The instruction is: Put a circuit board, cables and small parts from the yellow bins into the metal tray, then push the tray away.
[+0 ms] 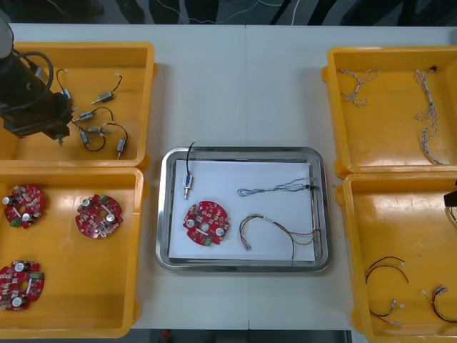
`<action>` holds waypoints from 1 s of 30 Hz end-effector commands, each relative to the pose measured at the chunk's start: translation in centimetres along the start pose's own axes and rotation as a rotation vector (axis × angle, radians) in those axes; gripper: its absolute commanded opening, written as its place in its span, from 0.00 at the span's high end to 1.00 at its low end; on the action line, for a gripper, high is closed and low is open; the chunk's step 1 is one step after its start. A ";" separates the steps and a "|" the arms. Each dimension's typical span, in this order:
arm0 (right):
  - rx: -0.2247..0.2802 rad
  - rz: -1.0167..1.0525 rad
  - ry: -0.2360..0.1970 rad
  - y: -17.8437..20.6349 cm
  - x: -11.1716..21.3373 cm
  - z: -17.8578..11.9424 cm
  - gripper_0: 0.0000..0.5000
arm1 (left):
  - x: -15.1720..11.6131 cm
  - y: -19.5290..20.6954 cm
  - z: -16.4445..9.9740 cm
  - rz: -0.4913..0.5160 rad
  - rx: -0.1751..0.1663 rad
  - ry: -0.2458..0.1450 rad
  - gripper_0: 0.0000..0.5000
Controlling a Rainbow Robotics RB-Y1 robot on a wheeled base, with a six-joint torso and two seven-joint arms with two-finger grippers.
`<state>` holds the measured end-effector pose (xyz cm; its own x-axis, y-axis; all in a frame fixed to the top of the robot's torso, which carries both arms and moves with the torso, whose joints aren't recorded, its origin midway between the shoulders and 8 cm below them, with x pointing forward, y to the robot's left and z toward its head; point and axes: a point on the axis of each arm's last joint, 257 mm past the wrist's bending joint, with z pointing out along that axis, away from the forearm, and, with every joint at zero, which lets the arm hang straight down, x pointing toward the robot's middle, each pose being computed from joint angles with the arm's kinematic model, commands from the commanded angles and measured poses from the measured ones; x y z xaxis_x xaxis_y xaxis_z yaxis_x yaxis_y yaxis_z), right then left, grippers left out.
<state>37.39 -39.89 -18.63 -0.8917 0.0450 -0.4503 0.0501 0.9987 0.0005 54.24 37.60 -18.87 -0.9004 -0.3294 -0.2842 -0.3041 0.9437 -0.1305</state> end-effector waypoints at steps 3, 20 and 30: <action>0.025 0.018 -0.040 -1.0 -0.7 -1.5 0.00 | -2.0 -0.9 -6.0 0.030 -0.011 -0.090 1.00; 0.021 0.018 -0.036 -0.9 -0.6 -1.6 0.00 | 2.5 -7.4 -6.7 0.015 0.003 -0.171 1.00; 0.030 0.021 -0.034 -1.1 -0.5 -1.7 0.00 | 4.7 -11.9 -5.3 0.023 -0.030 -0.201 1.00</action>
<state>37.31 -39.73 -18.52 -0.8913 0.0429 -0.4514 0.0451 0.9990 0.0059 51.96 26.67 -13.89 -0.8316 -0.3356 -0.4425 -0.3232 0.9404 -0.1057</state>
